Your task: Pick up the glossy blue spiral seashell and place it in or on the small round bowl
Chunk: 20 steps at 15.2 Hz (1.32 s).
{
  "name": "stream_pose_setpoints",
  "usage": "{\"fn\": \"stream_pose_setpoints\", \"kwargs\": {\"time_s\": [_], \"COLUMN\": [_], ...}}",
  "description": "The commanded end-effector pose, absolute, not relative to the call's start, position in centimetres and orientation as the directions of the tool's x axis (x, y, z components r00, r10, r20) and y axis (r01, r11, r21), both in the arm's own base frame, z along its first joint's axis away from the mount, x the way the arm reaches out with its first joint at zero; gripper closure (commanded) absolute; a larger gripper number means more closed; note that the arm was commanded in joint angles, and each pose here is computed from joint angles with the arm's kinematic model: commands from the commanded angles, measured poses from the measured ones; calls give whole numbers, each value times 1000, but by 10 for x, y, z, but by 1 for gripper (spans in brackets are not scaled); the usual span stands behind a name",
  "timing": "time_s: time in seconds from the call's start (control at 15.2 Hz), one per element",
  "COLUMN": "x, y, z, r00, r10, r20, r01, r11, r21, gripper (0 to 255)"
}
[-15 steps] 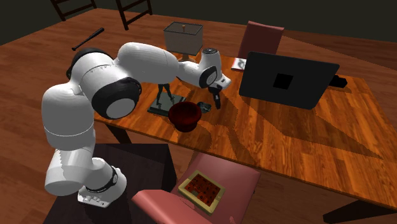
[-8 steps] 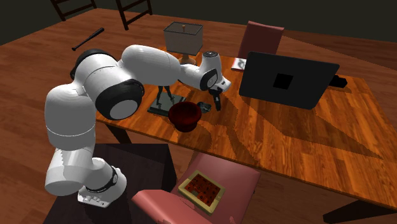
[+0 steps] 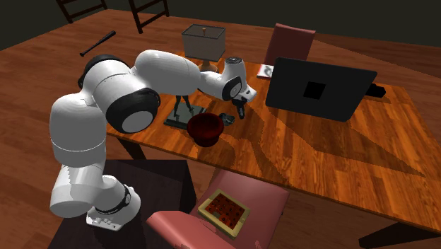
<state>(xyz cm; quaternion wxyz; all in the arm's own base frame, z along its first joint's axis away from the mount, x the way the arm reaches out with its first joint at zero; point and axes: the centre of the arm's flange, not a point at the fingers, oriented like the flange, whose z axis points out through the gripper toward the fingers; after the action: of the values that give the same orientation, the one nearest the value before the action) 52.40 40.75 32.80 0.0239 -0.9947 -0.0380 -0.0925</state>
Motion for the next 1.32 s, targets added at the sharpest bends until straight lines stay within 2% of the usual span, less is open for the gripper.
{"fn": "stream_pose_setpoints", "kwargs": {"time_s": [0.0,0.2,0.26,0.59,1.25], "x": [524,524,524,489,488], "y": [407,407,407,342,349], "z": [328,328,328,342,304], "r00": [980,980,980,999,999], "r10": [71,71,71,-3,-7], "r20": [186,186,186,52,42], "r01": [80,80,80,12,6], "r11": [-996,-996,-996,-963,-958], "r21": [-40,-40,-40,-271,-286], "gripper": [255,255,0,0,0]}}
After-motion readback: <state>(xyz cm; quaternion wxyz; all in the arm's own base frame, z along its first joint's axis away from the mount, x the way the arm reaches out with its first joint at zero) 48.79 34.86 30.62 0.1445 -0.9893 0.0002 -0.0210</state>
